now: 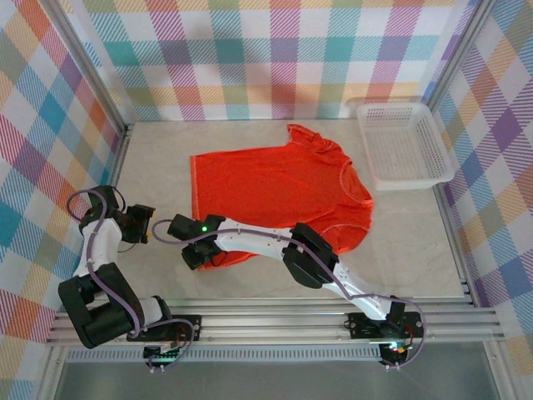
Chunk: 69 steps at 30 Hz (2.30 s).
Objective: Fold the inside-out t-shirt
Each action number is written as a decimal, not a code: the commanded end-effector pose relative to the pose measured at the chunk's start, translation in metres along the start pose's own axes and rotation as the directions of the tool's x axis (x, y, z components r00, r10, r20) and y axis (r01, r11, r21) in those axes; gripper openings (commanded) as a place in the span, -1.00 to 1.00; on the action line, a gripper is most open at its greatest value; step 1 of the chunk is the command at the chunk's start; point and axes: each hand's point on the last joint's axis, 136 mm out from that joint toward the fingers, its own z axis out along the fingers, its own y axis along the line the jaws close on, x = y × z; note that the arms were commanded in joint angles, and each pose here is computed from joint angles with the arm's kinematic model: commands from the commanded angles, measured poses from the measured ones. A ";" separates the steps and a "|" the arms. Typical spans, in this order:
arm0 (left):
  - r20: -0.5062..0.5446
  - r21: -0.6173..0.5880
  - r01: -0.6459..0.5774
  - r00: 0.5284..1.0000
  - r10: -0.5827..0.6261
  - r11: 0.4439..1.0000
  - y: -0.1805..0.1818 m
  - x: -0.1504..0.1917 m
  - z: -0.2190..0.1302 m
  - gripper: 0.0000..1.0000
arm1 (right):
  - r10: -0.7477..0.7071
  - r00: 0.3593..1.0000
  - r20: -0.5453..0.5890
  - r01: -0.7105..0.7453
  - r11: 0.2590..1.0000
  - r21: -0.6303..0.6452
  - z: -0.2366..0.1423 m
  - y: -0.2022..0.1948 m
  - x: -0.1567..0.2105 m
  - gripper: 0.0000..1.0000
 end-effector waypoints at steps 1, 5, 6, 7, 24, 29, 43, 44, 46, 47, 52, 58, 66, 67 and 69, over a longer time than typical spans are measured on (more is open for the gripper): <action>0.007 0.010 -0.009 1.000 0.009 1.000 0.001 0.001 -0.006 0.12 | 0.009 1.000 0.020 -0.009 0.999 -0.034 -0.023 0.010 -0.005 0.13; 0.008 0.009 -0.010 1.000 0.010 1.000 0.002 0.001 -0.006 0.10 | 0.010 1.000 0.009 -0.010 1.000 -0.016 -0.018 0.006 -0.001 0.06; 0.009 0.009 -0.009 1.000 0.008 1.000 0.002 0.001 -0.006 0.10 | 0.010 1.000 0.005 -0.010 1.000 -0.011 -0.017 0.005 0.000 -0.01; 0.009 0.010 -0.009 1.000 0.009 1.000 0.002 0.001 -0.007 0.10 | 0.012 1.000 0.001 -0.012 1.000 -0.006 -0.015 0.004 0.001 -0.10; 0.015 -0.003 -0.030 0.999 0.030 1.000 0.003 0.001 -0.009 0.06 | 0.012 0.996 0.083 -0.015 0.999 0.040 -0.052 -0.004 -0.017 -1.00; 0.017 0.003 -0.029 0.999 0.029 1.000 0.002 0.000 -0.010 0.06 | 0.026 0.988 0.150 -0.032 0.999 0.042 -0.086 -0.014 -0.028 -1.00; -0.218 0.113 -0.217 0.947 0.237 0.970 -0.015 0.073 0.030 0.44 | 0.360 0.902 0.239 -0.398 0.908 0.134 -0.120 -0.165 0.047 -1.00; -0.237 0.114 -0.238 0.936 0.259 0.964 -0.016 0.082 0.036 0.46 | 0.378 0.894 0.241 -0.419 0.896 0.150 -0.120 -0.175 0.056 -1.00; -0.274 0.120 -0.272 0.915 0.295 0.955 -0.019 0.097 0.048 0.46 | 0.412 0.877 0.248 -0.459 0.871 0.177 -0.121 -0.192 0.075 -1.00; -0.285 0.122 -0.285 0.907 0.309 0.951 -0.020 0.101 0.052 0.44 | 0.424 0.871 0.250 -0.472 0.862 0.184 -0.121 -0.198 0.083 -1.00; -0.332 0.155 -0.273 0.891 0.310 0.949 -0.034 0.119 0.069 0.42 | 0.449 0.857 0.255 -0.497 0.850 0.173 -0.119 -0.207 0.107 -1.00; -0.367 0.173 -0.299 0.865 0.343 0.939 -0.071 0.140 0.090 0.41 | 0.450 0.852 0.269 -0.483 0.873 0.071 -0.116 -0.195 0.105 -1.00; -0.405 0.113 -0.323 0.849 0.340 0.940 -0.080 0.176 0.121 0.23 | 0.400 0.862 0.311 -0.423 0.906 0.007 -0.125 -0.182 0.087 -1.00; -0.403 0.097 -0.332 0.849 0.342 0.938 -0.081 0.178 0.123 0.22 | 0.395 0.865 0.309 -0.418 0.909 0.008 -0.125 -0.181 0.086 -1.00; -0.384 0.073 -0.365 0.849 0.364 0.928 -0.086 0.181 0.125 0.17 | 0.388 0.871 0.302 -0.408 0.913 0.006 -0.123 -0.180 0.086 -1.00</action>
